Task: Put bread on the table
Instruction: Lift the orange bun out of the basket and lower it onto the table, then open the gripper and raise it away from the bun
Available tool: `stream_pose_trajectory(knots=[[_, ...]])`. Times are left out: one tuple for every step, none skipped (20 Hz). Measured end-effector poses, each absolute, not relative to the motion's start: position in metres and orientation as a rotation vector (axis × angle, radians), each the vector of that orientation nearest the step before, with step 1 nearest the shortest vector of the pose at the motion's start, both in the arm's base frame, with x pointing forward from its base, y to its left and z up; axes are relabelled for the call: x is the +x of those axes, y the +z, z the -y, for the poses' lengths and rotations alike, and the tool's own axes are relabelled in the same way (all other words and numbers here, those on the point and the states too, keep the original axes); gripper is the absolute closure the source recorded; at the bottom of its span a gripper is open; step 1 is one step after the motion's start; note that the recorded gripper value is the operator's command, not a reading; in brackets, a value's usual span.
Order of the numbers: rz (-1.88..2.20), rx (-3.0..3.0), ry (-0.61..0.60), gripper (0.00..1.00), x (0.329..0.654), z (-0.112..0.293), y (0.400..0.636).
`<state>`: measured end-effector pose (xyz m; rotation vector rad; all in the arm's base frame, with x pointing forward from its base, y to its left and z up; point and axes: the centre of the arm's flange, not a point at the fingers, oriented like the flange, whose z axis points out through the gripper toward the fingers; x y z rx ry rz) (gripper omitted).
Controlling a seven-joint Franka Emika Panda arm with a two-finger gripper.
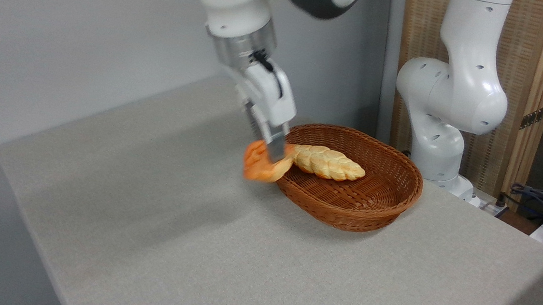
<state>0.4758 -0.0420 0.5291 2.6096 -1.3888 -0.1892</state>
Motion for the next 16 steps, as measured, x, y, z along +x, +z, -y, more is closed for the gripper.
stream_pose_trajectory(knots=[[1.386, 2.617, -0.162, 0.58, 0.484, 0.043, 0.523], [1.383, 2.624, -0.141, 0.41, 0.492, 0.044, 0.517], [1.380, 2.629, -0.124, 0.00, 0.498, 0.045, 0.511], [1.380, 2.635, -0.110, 0.00, 0.504, 0.046, 0.505], [1.382, 2.638, -0.103, 0.00, 0.509, 0.047, 0.499], [1.389, 2.638, -0.102, 0.00, 0.514, 0.051, 0.491], [1.399, 2.634, -0.105, 0.00, 0.519, 0.056, 0.483], [1.411, 2.628, -0.116, 0.00, 0.522, 0.062, 0.474], [1.420, 2.621, -0.128, 0.00, 0.525, 0.067, 0.466], [1.424, 2.616, -0.141, 0.00, 0.527, 0.070, 0.460], [1.424, 2.612, -0.154, 0.00, 0.529, 0.071, 0.455], [1.422, 2.610, -0.164, 0.00, 0.530, 0.072, 0.451], [1.420, 2.608, -0.173, 0.00, 0.531, 0.072, 0.447], [1.419, 2.606, -0.178, 0.00, 0.532, 0.072, 0.445], [1.418, 2.605, -0.182, 0.00, 0.532, 0.072, 0.444], [1.418, 2.605, -0.183, 0.00, 0.532, 0.072, 0.443]])
